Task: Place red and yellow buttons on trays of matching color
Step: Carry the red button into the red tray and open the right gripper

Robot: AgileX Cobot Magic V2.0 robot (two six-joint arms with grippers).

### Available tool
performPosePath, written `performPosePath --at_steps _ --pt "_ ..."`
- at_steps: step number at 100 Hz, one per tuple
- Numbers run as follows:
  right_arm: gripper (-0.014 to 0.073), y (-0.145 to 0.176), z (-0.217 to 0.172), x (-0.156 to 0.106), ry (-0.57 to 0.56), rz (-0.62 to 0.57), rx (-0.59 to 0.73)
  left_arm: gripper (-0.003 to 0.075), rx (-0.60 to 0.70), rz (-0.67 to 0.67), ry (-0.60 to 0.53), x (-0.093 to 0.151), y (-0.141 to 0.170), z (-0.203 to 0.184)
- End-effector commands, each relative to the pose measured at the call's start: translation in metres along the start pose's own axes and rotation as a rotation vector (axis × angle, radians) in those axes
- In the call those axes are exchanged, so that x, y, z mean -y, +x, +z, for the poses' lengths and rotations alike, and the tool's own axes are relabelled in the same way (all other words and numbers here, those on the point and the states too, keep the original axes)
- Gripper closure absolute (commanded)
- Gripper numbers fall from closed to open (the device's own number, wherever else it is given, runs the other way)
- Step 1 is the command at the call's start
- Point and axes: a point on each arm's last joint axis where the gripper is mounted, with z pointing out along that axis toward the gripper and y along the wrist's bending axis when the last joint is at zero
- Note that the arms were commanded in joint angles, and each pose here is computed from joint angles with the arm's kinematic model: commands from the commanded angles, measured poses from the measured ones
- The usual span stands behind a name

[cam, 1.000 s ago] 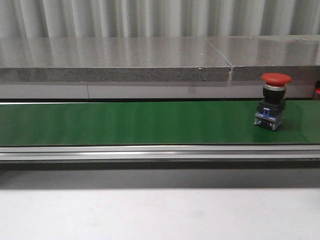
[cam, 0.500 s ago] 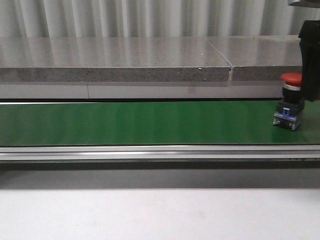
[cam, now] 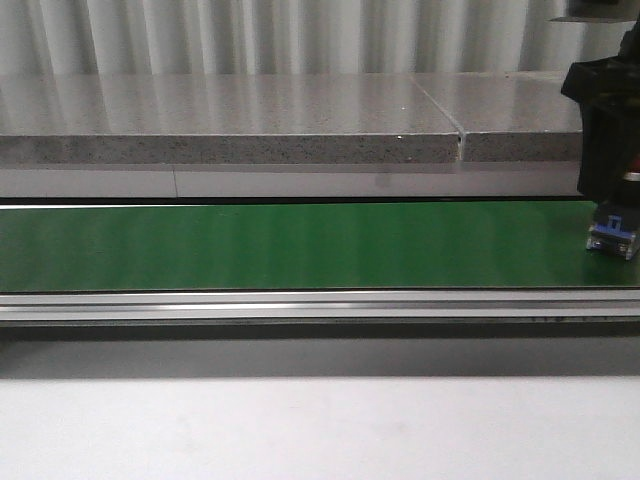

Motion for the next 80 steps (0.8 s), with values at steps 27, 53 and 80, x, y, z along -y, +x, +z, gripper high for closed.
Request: performPosePath --at_steps 27,53,80 --pt "0.0424 -0.012 -0.03 0.011 0.041 0.072 0.166 0.0741 0.095 -0.006 0.003 0.0 -0.014 -0.003" --pt "0.0424 -0.012 -0.056 0.062 0.115 0.296 0.262 0.0741 0.095 -0.006 0.003 0.0 -0.014 -0.003" --pt "0.0424 0.004 -0.072 0.122 0.209 0.519 0.337 0.0741 0.095 -0.006 0.003 0.0 -0.014 -0.003"
